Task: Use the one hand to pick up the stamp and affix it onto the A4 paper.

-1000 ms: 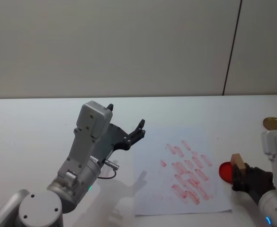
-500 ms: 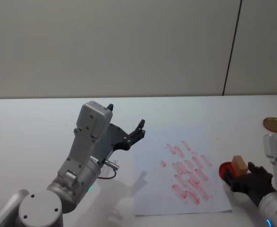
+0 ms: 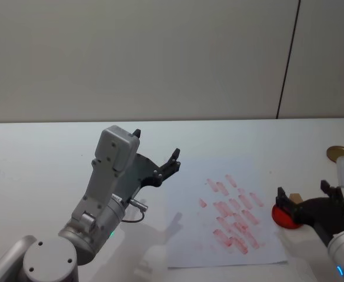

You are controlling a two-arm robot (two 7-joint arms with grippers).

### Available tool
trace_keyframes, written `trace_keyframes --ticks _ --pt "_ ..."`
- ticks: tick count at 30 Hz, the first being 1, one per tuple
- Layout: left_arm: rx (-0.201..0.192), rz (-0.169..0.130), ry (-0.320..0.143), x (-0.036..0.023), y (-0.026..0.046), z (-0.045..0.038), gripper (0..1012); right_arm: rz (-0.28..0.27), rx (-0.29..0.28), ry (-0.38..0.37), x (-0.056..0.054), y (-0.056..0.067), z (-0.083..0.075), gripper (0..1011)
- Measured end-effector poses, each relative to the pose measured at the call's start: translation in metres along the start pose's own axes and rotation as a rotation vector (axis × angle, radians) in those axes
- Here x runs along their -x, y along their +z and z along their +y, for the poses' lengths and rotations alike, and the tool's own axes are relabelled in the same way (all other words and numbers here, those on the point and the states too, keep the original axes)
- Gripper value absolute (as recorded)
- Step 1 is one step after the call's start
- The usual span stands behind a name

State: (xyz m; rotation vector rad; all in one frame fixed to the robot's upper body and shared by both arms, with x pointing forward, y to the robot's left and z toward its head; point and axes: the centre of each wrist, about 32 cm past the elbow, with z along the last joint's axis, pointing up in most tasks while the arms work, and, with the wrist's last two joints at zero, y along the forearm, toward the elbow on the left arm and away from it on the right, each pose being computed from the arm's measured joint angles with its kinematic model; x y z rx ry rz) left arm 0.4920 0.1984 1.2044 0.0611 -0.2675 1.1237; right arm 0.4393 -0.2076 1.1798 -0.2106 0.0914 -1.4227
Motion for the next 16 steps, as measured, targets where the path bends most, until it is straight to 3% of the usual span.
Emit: trace_keyframes --ticks 11,16 --pt "0.0 0.0 0.0 0.0 0.0 0.0 993 -0.06 -0.149 -0.038 -0.002 0.008 -0.016 1001" --pt "0.0 0.0 0.0 0.0 0.0 0.0 993 -0.075 -0.187 -0.048 -0.003 0.01 -0.021 1001"
